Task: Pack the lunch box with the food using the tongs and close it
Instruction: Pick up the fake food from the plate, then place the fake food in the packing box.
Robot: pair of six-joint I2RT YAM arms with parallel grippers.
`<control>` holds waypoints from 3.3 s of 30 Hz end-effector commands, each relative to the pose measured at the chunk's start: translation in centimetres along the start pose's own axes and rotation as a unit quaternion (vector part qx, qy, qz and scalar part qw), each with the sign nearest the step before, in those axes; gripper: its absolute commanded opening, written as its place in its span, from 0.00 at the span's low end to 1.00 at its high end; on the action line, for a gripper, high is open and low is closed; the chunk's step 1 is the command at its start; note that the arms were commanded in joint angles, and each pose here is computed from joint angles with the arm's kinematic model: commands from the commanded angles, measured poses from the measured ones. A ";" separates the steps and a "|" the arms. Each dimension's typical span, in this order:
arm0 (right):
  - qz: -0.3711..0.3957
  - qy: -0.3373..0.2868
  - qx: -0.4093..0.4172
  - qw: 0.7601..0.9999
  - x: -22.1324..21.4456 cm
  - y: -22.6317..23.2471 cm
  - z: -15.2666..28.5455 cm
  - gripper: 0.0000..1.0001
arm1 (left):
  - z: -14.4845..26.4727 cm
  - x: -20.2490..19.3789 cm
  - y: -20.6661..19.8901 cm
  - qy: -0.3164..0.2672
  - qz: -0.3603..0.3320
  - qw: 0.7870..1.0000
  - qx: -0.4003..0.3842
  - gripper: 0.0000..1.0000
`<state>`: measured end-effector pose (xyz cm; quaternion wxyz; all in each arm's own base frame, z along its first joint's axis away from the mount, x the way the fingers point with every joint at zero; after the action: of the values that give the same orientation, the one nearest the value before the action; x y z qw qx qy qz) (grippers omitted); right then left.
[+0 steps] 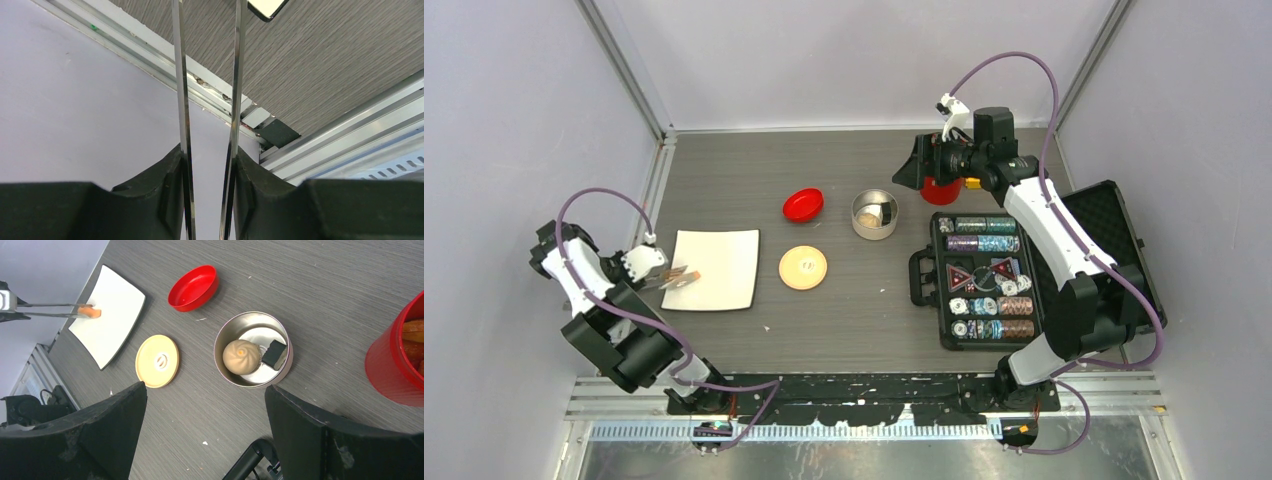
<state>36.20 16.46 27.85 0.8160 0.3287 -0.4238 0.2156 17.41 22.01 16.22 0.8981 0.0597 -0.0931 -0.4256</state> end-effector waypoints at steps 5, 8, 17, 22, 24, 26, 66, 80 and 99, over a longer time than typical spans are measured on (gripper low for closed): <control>0.029 -0.035 -0.003 0.999 2.3 0.5 0.9 0.92 | 2.2 3.6 -0.5 -0.045 0.001 0.999 0.011 0.29; 0.029 -0.034 -0.003 0.999 2.2 0.5 0.9 0.92 | 2.7 4.8 -0.4 -0.059 0.013 0.998 0.005 0.25; 0.038 -0.033 -0.008 0.999 2.1 0.5 1.4 0.92 | 3.1 6.4 -0.3 -0.065 0.015 0.998 0.000 0.22; 0.039 -0.033 -0.011 0.999 1.9 0.5 1.6 0.92 | 3.2 6.5 -0.2 -0.066 0.022 0.998 -0.004 0.18; 0.039 -0.034 -0.012 0.999 1.9 0.5 1.7 0.92 | 3.5 7.1 -0.4 -0.073 0.030 0.997 -0.007 0.13; 0.039 -0.035 -0.013 0.999 1.9 0.5 1.7 0.92 | 3.7 7.9 -0.5 -0.080 0.034 0.996 -0.006 0.05; -0.093 -0.204 -0.194 0.955 8.5 -10.8 13.7 0.94 | 12.6 54.8 -7.5 -0.423 0.039 0.900 -0.095 0.00; -0.125 -0.218 -0.230 0.940 7.8 -13.2 15.5 0.95 | 9.3 62.5 -14.2 -0.460 0.015 0.876 -0.146 0.00; -0.136 -0.214 -0.217 0.943 7.7 -13.8 14.9 0.95 | 5.6 63.3 -15.0 -0.433 0.000 0.891 -0.138 0.15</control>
<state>40.72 -3.13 34.12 0.7959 0.2351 -0.5516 -0.0838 43.36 -35.97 23.78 0.7963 -0.2505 -0.3654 -0.4119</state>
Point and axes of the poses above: each gripper's point midway between its finger pads, its own z axis back along the fingers, its own y axis along the line the jaws close on, x = y × z, the point moved 5 cm from there along z, back along the fingers, and after that the axes turned 5 degrees about z, right-handed, at the moved point
